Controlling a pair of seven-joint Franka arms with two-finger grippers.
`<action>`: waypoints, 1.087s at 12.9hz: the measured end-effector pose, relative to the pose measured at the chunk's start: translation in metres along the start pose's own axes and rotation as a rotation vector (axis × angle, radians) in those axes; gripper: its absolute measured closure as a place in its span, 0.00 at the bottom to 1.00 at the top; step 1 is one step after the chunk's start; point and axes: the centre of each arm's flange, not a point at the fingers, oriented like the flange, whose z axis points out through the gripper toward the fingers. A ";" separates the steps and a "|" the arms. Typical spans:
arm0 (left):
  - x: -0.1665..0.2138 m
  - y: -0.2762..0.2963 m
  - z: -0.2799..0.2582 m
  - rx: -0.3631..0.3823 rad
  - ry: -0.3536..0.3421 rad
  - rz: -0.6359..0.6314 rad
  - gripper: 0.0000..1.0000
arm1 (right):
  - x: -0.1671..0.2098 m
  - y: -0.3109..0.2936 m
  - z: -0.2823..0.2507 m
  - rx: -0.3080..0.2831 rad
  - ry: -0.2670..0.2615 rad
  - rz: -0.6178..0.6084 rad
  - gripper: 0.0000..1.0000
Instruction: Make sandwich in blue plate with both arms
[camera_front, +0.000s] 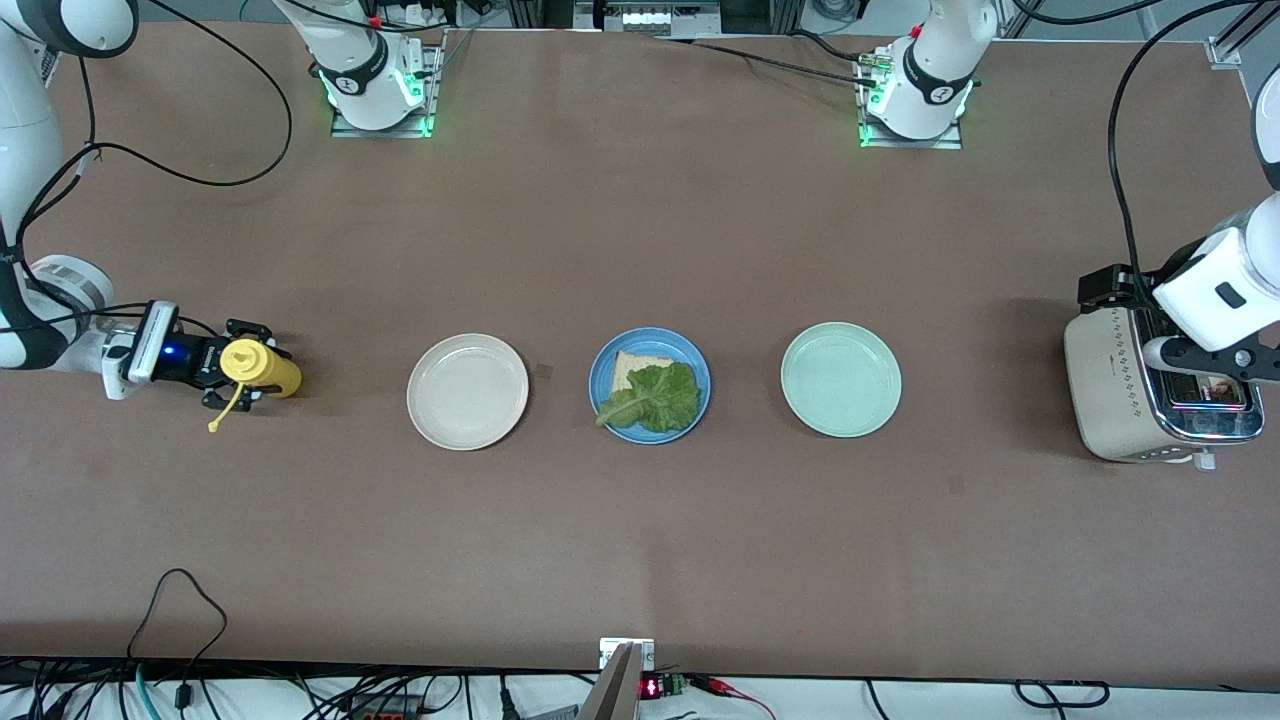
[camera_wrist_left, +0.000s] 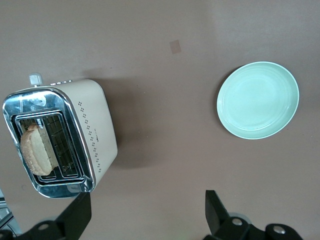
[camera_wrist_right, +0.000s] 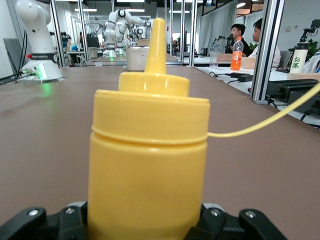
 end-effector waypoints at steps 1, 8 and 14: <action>0.000 0.000 0.000 0.000 -0.001 0.000 0.00 | 0.014 0.012 0.006 0.011 -0.043 -0.030 0.50; -0.001 0.000 0.000 -0.001 -0.005 0.000 0.00 | 0.228 0.074 0.084 0.091 -0.553 -0.125 0.57; -0.001 0.000 0.001 -0.001 -0.009 -0.001 0.00 | 0.292 0.067 0.221 0.097 -0.809 -0.089 0.57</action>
